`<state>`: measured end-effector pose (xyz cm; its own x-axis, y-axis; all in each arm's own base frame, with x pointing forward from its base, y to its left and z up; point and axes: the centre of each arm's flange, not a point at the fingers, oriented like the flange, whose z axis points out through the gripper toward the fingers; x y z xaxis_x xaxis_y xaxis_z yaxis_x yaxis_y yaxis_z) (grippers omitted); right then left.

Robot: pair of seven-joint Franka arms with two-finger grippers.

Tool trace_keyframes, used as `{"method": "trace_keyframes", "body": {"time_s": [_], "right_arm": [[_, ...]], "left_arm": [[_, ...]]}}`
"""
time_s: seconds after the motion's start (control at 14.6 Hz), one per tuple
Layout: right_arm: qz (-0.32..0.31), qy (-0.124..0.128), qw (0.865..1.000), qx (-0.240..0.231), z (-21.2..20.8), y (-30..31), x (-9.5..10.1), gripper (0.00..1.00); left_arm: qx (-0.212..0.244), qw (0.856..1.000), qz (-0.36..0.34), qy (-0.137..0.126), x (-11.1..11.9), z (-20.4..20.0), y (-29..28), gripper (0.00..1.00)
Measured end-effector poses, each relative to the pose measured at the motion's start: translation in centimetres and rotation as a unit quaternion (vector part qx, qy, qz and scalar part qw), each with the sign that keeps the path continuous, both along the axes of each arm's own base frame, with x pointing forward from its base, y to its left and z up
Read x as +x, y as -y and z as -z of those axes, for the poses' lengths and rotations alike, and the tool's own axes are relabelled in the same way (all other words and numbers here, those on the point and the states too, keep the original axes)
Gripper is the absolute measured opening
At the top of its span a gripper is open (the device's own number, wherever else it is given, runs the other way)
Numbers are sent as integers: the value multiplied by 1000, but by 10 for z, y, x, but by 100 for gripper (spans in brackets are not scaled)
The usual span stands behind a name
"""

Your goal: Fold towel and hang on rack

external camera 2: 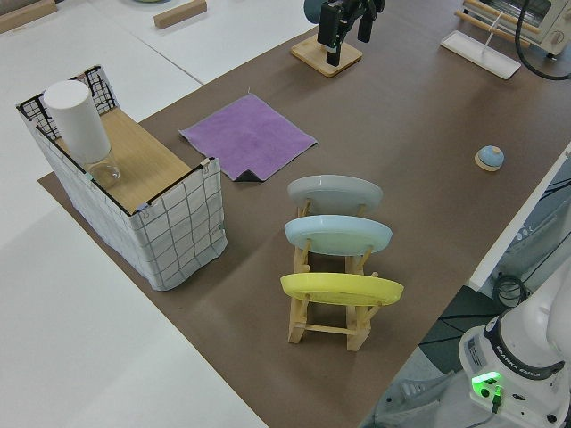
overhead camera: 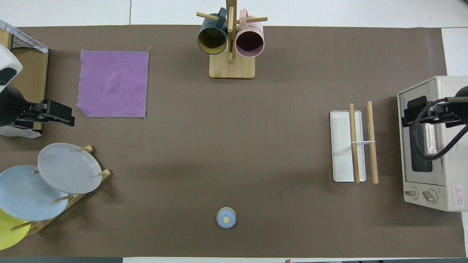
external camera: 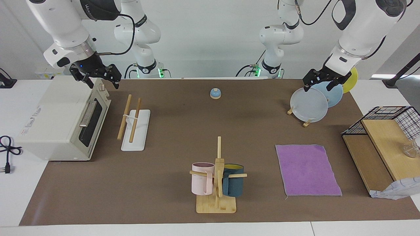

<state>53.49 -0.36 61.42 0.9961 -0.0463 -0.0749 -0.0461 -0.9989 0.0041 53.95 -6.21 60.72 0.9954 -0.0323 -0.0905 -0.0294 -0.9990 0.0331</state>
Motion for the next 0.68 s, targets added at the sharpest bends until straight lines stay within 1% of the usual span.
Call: {"method": "trace_keyframes", "body": {"time_s": [0.27,0.41,0.68], "right_arm": [[0,0,1000,0,0,0,0,100],[0,0,1000,0,0,0,0,100],[0,0,1000,1,0,0,0,100]], "left_arm": [[0,1000,-4,4,0,-2,-5,100],[-1,1000,-11,15,3,-5,-12,100],[-2,999,-20,26,6,-5,-22,100]]}}
